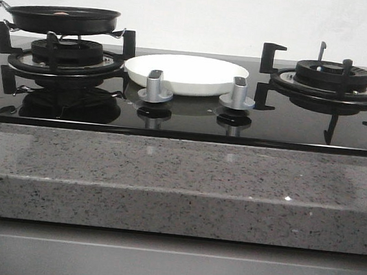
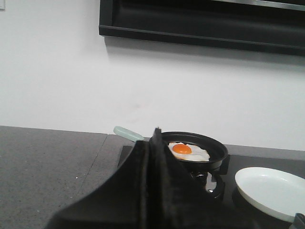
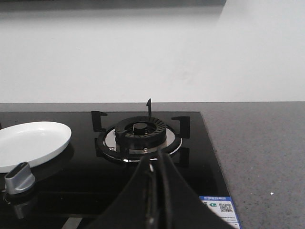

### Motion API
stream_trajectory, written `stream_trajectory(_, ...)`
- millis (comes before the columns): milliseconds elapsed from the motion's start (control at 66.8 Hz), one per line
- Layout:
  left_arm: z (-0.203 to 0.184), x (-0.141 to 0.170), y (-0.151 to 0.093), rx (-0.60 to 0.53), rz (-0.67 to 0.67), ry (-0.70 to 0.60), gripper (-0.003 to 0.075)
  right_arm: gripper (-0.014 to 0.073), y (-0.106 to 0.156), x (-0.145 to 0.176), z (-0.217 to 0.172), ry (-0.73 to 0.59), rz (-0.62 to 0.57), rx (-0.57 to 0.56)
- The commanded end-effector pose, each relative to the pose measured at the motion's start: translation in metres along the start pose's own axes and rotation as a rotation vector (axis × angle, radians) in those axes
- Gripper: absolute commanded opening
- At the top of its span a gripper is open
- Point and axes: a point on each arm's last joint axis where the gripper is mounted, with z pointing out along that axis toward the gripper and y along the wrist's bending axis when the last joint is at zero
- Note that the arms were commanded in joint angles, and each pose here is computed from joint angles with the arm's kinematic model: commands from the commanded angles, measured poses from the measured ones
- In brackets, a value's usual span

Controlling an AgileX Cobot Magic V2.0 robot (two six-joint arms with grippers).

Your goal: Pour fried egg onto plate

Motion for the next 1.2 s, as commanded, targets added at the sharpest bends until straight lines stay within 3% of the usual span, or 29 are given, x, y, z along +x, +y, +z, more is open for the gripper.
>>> stream_trajectory(0,0.006,-0.034,-0.003,-0.001,0.003,-0.018,-0.002,-0.0066,0.002,-0.033,0.004,-0.006,-0.016,0.007)
stream_trajectory(284,0.041,-0.061,-0.006,-0.012,0.002,0.244,-0.002,-0.0066,0.005,-0.077,0.037,0.232,-0.015,0.014)
stream_trajectory(524,0.067,-0.048,-0.004,-0.021,-0.003,0.372,-0.002,-0.0066,0.004,-0.063,0.073,0.399,-0.011,0.025)
stream_trajectory(823,0.086,-0.032,-0.003,-0.029,-0.005,0.472,-0.0003,-0.0061,0.002,-0.048,0.099,0.512,-0.011,0.032)
stream_trajectory(913,0.091,-0.029,-0.002,-0.031,-0.006,0.494,0.009,0.0019,0.002,-0.045,0.104,0.528,-0.012,0.032)
stream_trajectory(1077,0.097,-0.025,-0.002,-0.034,-0.006,0.515,0.0398,0.0379,0.001,-0.041,0.114,0.544,-0.008,0.033)
stream_trajectory(1137,0.099,-0.024,-0.002,-0.034,-0.006,0.519,0.0445,0.0452,0.002,-0.039,0.119,0.565,0.013,0.027)
stream_trajectory(1182,0.1,-0.023,-0.002,-0.035,-0.007,0.526,0.0442,0.0454,0.004,-0.037,0.124,0.603,0.025,0.014)
